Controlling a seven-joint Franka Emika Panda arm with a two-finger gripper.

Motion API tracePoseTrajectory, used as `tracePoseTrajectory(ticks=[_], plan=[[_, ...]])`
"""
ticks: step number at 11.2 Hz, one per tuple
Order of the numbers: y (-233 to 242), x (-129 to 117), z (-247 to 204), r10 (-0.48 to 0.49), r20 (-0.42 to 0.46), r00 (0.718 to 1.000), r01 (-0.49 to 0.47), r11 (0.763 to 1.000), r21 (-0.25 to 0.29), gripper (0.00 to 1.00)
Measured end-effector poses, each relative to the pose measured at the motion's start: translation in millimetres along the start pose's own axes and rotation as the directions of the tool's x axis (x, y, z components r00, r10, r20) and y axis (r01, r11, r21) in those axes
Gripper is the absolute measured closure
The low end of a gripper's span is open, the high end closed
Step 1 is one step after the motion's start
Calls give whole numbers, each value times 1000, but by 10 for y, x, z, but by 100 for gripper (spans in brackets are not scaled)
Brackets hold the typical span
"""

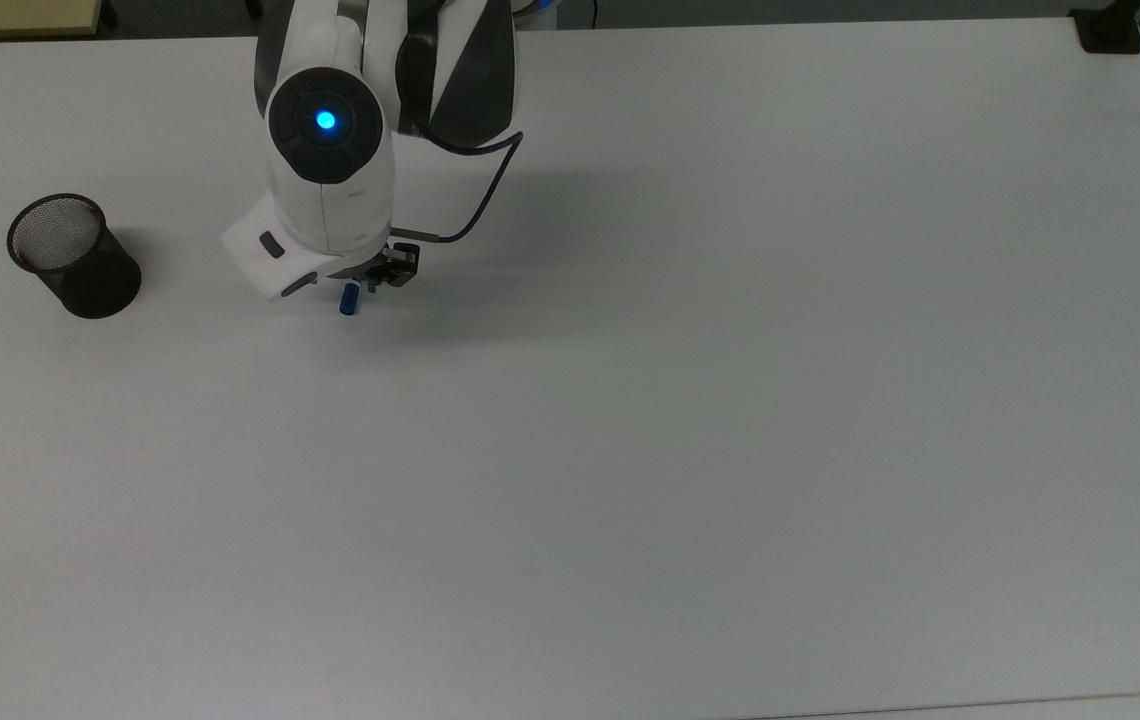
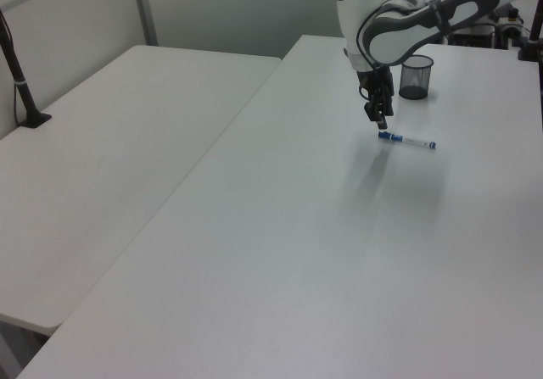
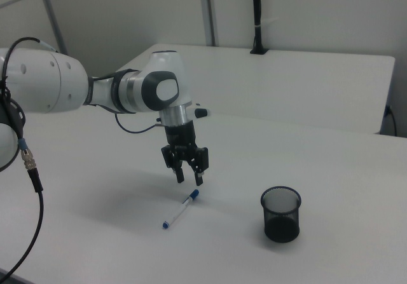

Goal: Remove the marker
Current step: 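Carry the marker away from the cup and lower it onto the table, then open the gripper, release the marker, and raise the gripper away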

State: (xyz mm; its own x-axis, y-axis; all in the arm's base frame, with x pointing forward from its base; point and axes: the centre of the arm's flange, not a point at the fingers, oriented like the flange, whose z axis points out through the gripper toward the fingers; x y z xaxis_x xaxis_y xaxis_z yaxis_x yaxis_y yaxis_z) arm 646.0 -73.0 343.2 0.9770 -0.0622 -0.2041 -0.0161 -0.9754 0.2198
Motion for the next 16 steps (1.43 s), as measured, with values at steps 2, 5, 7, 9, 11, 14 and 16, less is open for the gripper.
tracePoseTrajectory(ticks=[2, 5, 7, 9, 11, 14, 16], plan=[[17, 18, -71, 3, -15, 1000, -3, 1000, 0, 9], [0, -25, -642, 5, -114, 993, -5, 1000, 7, 0], [-376, -290, -1299, -36, -180, 983, 43, 998, 39, 0], [-606, -674, -1825, -57, -191, 980, 75, 993, 88, 0], [-647, -1011, -2210, -60, -207, 977, 90, 986, 142, 0], [-513, -1316, -2458, -49, -199, 979, 82, 984, 158, 0], [-331, -1406, -2551, -19, -216, 976, 56, 984, 166, 0]])
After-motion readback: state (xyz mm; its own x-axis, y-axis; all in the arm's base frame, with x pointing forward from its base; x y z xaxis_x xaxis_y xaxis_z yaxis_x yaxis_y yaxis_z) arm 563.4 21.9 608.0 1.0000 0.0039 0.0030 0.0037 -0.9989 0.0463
